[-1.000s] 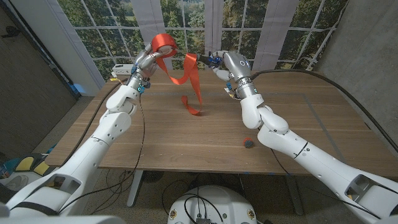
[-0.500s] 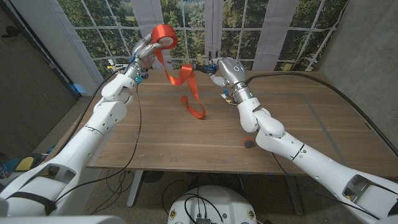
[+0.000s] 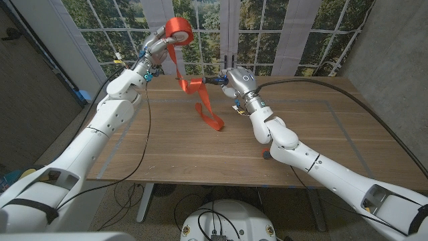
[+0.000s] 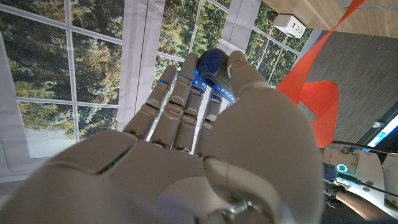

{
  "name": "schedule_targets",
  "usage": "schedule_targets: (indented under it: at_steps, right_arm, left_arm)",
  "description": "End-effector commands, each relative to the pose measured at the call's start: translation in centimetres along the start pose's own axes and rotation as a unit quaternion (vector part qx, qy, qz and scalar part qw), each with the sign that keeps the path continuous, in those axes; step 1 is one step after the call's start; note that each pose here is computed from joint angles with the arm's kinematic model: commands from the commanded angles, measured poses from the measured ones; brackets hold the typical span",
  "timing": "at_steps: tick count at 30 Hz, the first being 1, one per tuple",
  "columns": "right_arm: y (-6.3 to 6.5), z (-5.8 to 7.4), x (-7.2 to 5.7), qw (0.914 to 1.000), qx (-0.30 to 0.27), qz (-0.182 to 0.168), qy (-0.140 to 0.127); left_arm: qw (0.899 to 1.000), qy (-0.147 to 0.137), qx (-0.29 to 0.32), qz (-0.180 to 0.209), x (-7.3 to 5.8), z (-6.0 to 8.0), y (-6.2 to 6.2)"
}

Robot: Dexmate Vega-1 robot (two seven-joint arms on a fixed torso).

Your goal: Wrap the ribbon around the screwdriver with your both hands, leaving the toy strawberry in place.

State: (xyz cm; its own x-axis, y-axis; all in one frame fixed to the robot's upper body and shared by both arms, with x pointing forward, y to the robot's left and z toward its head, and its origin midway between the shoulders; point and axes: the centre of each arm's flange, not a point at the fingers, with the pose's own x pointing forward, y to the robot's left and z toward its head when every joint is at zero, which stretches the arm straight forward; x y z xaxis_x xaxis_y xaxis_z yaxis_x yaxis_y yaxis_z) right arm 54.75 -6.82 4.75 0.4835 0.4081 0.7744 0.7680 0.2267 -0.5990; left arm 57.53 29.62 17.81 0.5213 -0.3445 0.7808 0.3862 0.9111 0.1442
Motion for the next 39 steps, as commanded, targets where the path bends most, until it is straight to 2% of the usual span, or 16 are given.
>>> schedule_targets:
  at_steps: [1,8,13,17,24,32,39]
  right_arm:
    - [1.8,0.8,0.6,0.9993,-0.023,0.027,0.008]
    - [2.4,0.6,1.0,0.9983,-0.033,0.037,0.032]
    - [2.7,0.7,1.2,0.9973,-0.045,0.045,0.037]
    - [2.9,1.0,1.7,0.9948,-0.059,0.067,0.049]
    - [2.9,1.5,1.7,0.9950,-0.066,0.058,0.047]
    - [3.2,2.4,2.1,0.9933,-0.077,0.078,0.037]
    - [3.2,3.1,2.4,0.9931,-0.081,0.077,0.037]
  left_arm:
    - [1.000,-0.004,0.011,-0.013,1.4,1.8,-0.8]
    - [1.000,-0.010,0.018,-0.023,2.2,2.9,-1.6]
    - [0.999,-0.016,0.023,-0.032,2.7,3.7,-2.2]
    - [0.999,-0.021,0.025,-0.040,3.3,4.1,-2.8]
    - [0.998,-0.024,0.026,-0.061,4.5,4.5,-4.0]
    - [0.995,-0.034,0.026,-0.089,6.3,5.0,-6.1]
    - [0.992,-0.036,0.021,-0.119,7.7,5.0,-7.7]
